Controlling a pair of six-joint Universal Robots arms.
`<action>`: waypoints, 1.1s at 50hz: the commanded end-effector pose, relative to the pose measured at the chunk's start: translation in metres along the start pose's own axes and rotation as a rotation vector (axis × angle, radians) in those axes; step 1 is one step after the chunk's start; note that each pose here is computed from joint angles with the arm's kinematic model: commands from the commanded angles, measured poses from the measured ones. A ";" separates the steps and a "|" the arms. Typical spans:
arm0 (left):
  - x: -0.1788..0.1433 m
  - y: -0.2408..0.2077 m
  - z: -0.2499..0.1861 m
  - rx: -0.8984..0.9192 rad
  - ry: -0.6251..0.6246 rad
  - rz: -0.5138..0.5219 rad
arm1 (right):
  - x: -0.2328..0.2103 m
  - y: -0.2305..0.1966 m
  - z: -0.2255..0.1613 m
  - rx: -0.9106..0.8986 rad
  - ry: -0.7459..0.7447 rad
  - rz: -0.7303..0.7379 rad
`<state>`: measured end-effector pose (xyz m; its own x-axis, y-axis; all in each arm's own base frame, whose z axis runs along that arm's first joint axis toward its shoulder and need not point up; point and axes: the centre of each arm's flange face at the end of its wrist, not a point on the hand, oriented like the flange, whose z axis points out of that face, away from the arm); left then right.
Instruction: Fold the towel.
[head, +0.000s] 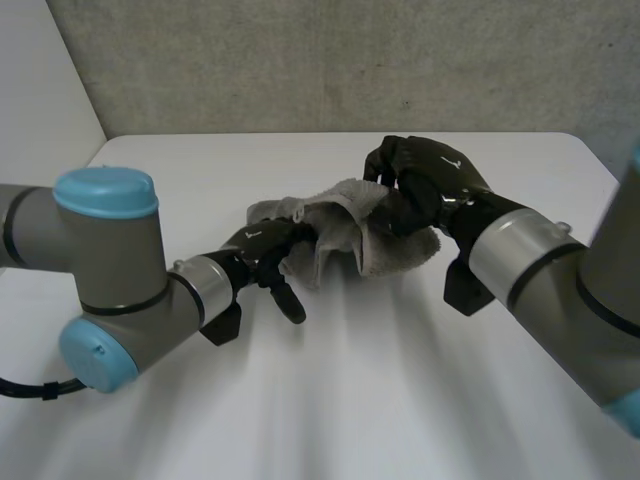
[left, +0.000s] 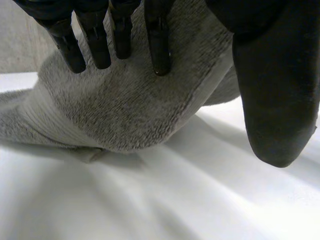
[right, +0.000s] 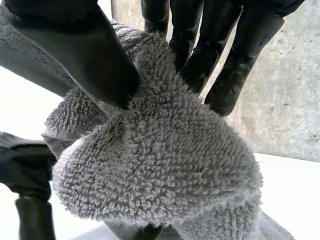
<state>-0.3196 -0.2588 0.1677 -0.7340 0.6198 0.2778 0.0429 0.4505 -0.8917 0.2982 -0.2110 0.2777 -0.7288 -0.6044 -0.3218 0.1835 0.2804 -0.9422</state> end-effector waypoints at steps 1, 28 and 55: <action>0.001 0.010 0.007 0.018 0.008 -0.132 | -0.004 -0.002 -0.022 0.002 -0.029 -0.006; 0.014 0.032 0.006 0.065 -0.010 -0.238 | -0.012 0.008 -0.053 -0.034 -0.093 0.132; -0.038 -0.157 -0.042 0.624 -0.185 0.001 | 0.012 -0.105 0.014 0.372 -0.141 -0.175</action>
<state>-0.2994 -0.2965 0.2254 -0.7854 0.4577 0.4168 -0.3312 0.2582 -0.9075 0.2660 -0.2262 0.3227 -0.6741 -0.6646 -0.3224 0.3273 0.1226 -0.9369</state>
